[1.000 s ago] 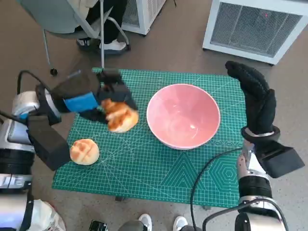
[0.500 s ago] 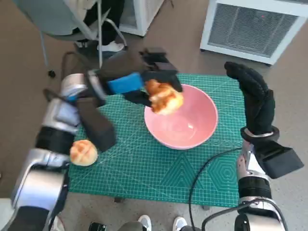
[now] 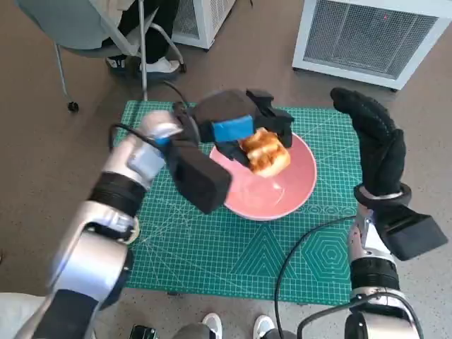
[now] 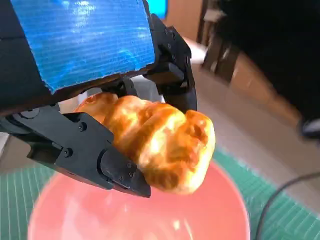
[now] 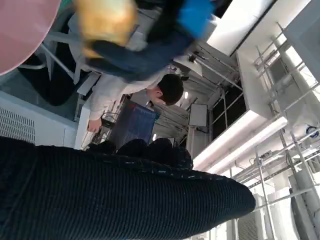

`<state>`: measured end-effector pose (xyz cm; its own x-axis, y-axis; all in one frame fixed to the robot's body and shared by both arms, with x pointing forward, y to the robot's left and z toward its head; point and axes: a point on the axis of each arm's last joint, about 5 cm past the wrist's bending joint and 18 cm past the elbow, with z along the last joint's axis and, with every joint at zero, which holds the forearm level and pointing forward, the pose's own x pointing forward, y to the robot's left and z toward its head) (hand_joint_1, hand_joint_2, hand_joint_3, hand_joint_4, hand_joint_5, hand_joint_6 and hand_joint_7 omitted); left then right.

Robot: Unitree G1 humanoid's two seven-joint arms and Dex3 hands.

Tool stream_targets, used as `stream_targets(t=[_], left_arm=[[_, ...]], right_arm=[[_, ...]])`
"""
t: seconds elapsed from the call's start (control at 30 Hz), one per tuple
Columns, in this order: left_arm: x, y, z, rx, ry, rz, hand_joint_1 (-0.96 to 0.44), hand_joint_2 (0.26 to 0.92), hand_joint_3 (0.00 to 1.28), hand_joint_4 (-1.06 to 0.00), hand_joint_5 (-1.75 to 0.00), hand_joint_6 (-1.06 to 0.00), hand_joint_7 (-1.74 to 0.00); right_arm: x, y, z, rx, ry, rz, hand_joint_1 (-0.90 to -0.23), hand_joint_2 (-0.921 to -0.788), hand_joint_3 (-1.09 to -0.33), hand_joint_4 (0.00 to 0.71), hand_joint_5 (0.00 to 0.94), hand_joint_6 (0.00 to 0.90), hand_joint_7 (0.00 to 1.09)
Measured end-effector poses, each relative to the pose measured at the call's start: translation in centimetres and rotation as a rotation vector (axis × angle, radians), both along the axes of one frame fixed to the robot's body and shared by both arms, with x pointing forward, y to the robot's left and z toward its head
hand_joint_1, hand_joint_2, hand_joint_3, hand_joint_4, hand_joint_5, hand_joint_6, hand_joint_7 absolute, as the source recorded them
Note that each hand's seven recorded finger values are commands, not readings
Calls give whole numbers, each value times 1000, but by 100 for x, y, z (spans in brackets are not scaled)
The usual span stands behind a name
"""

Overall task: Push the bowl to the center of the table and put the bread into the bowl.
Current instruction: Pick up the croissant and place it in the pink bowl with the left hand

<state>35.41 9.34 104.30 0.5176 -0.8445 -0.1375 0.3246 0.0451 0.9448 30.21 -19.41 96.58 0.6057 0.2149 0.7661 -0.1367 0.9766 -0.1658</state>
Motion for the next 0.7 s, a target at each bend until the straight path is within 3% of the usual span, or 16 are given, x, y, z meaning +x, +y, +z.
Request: stream_targets(t=[0.13, 0.27, 0.53, 0.7], left_arm=[[18, -29, -43, 80, 73, 38, -126, 887, 18, -103, -39, -213, -200], [27, -26, -31, 119, 102, 54, -218, 867, 4, -78, -9, -202, -156], [3, 64, 78, 72, 30, 7, -368, 870, 4, -51, -18, -187, -132], [-41, 241, 167, -22, -40, -35, -398, 880, 7, -64, -22, -185, -135]], right_arm=[[-3, -2, 15, 2, -9, 1, -578, -921, -803, 347, 2, 213, 293], [-11, -8, 19, 1, -15, 0, -579, -921, -803, 347, 1, 212, 291], [-19, -18, 16, 8, -17, -2, -580, -921, -805, 346, 1, 211, 290], [-21, -17, 13, 7, -16, -1, -581, -921, -804, 347, 1, 211, 289]])
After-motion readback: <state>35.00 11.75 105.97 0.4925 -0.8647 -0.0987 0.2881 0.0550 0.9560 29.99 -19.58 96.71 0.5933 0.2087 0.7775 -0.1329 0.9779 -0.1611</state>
